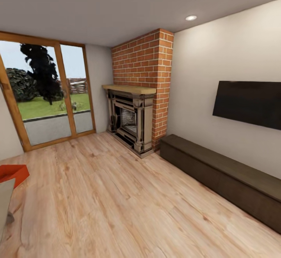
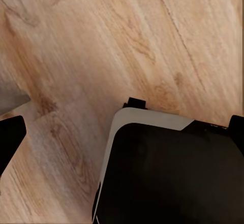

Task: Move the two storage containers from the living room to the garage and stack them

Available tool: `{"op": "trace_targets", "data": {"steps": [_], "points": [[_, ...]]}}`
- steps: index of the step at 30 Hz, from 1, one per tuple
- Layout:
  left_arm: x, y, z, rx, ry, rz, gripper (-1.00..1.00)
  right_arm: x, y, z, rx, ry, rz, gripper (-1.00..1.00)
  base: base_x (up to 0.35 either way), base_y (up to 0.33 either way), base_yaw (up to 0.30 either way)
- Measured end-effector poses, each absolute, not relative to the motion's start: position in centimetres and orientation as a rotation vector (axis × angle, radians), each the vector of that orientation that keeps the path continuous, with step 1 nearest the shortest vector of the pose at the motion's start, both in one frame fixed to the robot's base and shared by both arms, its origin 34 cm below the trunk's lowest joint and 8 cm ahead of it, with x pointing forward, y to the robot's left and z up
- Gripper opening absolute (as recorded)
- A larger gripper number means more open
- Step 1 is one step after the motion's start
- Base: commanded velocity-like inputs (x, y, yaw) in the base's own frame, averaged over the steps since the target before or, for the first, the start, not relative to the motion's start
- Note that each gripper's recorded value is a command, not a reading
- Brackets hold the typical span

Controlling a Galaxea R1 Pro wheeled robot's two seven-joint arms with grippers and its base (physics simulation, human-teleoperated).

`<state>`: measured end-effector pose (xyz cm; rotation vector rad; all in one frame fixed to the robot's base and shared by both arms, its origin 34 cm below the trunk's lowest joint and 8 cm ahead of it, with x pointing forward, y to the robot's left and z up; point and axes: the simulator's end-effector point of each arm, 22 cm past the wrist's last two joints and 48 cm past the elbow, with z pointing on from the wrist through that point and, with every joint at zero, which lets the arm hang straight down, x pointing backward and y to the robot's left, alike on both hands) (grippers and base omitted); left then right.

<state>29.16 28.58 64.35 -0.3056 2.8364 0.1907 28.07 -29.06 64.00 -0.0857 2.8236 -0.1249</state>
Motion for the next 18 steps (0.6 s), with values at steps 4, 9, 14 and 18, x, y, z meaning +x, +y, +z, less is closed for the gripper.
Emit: {"op": "trace_targets", "data": {"steps": [4,9,14,18], "points": [[29.16,28.58,64.35,-0.305,2.837,0.191,1.0,28.08,-28.97,64.0,-0.084,2.823,-0.123,1.0,0.323,0.0,0.036],[29.15,28.49,64.34,-0.303,2.837,0.189,1.0,28.08,-28.96,64.0,-0.084,2.824,-0.122,1.0,0.323,0.0,0.218],[29.16,28.45,64.34,-0.304,2.837,0.188,1.0,28.06,-28.96,63.99,-0.083,2.825,-0.121,1.0,0.323,0.0,0.26],[29.22,28.33,64.35,-0.304,2.834,0.186,1.0,28.07,-29.01,64.0,-0.082,2.824,-0.122,1.0,0.323,0.0,0.266]]}}
